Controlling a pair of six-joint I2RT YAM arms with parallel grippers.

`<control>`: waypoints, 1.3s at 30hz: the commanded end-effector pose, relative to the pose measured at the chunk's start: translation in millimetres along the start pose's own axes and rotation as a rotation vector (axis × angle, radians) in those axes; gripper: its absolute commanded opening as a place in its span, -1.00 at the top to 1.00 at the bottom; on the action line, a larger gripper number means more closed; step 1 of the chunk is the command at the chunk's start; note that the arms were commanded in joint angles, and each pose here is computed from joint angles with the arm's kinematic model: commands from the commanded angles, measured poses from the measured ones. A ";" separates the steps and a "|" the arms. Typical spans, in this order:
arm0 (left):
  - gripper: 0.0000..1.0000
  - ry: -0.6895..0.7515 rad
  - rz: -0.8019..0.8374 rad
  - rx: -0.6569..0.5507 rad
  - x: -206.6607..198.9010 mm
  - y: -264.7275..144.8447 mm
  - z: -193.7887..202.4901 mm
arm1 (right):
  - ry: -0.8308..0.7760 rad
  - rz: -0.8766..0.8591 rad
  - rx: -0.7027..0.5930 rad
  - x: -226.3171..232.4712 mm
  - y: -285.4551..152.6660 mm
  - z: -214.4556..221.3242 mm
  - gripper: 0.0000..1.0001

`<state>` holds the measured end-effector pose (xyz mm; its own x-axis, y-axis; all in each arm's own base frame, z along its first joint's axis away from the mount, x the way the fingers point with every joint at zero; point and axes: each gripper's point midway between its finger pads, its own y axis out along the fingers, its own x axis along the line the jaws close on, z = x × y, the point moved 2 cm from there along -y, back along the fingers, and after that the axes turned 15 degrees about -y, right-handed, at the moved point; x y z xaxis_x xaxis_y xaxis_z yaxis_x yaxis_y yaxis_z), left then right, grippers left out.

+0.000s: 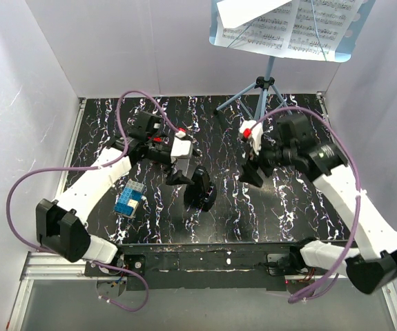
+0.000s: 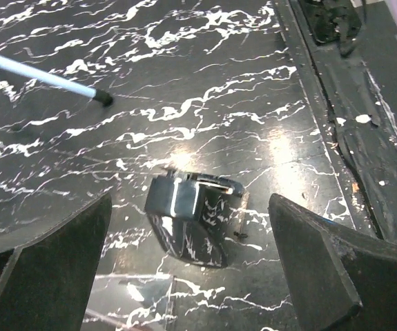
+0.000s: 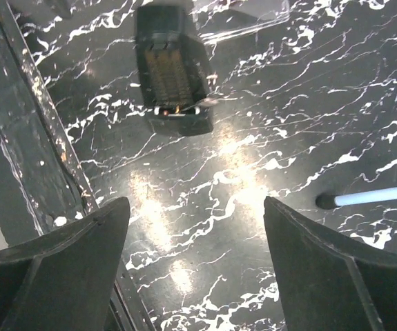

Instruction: Pack up the instrument practice props

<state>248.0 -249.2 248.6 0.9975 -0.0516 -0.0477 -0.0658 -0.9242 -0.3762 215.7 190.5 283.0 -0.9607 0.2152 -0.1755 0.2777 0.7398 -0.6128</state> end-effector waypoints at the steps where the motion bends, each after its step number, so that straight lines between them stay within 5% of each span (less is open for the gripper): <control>1: -0.96 0.035 0.069 0.049 -7.9 15.2 0.8 | -0.117 0.068 -0.092 1.9 9.4 7.3 -0.68; 6: -0.93 0.002 0.062 0.129 3.3 25.5 12.5 | -0.065 0.040 -0.086 11.4 19.9 21.6 -0.64; 10: -0.67 -0.001 0.097 0.185 3.0 27.5 17.6 | -0.045 -0.083 -0.118 24.3 42.7 29.1 -0.42; 18: -0.24 -0.002 0.060 0.181 0.3 29.7 21.3 | -0.221 -0.132 -0.153 30.8 87.2 30.5 -0.41; 34: 0.58 -0.102 -0.011 0.143 6.1 41.7 26.5 | -0.146 -0.189 -0.137 28.7 116.5 34.3 -0.30; 37: 1.00 -0.146 -0.020 0.143 1.8 41.7 32.5 | -0.114 -0.187 -0.127 26.6 120.8 35.3 -0.26; 39: 1.00 -0.172 -0.039 0.125 0.8 41.1 30.8 | -0.105 -0.192 -0.133 26.4 121.3 32.9 -0.25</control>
<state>251.5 -277.3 201.5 0.9889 0.0001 -0.1487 -0.0757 -0.8604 -0.5040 215.6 252.8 161.0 -0.9919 -0.0104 -0.1269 0.0662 0.8095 -0.5834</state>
